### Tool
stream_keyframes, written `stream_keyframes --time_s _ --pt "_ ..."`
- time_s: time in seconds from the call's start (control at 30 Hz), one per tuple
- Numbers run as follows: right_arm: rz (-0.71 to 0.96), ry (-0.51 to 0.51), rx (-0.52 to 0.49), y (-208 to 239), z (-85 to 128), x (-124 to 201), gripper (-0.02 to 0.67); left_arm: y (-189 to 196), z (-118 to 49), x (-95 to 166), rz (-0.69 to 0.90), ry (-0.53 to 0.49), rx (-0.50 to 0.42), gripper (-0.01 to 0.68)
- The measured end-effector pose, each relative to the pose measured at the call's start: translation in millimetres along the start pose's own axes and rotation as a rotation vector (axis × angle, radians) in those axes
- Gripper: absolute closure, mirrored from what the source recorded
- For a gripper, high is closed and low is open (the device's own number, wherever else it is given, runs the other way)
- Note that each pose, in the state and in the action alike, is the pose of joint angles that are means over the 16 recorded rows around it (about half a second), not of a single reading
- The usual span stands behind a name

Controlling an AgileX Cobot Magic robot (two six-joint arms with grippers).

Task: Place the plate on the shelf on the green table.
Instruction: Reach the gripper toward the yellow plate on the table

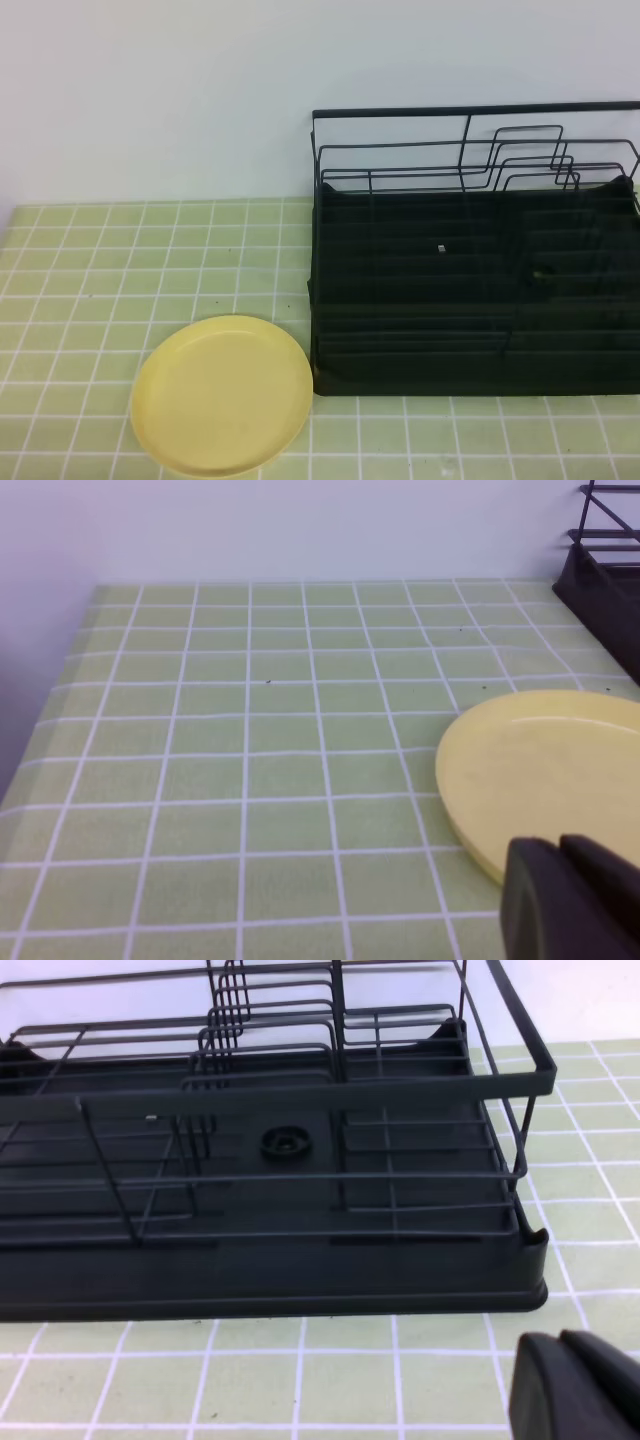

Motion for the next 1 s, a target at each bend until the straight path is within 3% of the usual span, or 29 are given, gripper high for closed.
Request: stream_keyframes --time_s 1.0 --pt "0.002 0.000 0.000 0.0 0.0 0.2 0.652 -0.1 0.1 0.3 0.003 0.000 -0.001 0.673"
Point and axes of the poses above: a point on each arm's last joint axis where the gripper is mounted, y pointing back along that axis away from the gripper, z along the wrist's bending axis when the last joint is at zero, x = y × z, the point moved 3 cm from there along -y, pointing out along that axis toward the gripper, and after that the axes turned 9 degrees about y, right-handed, at the moved point
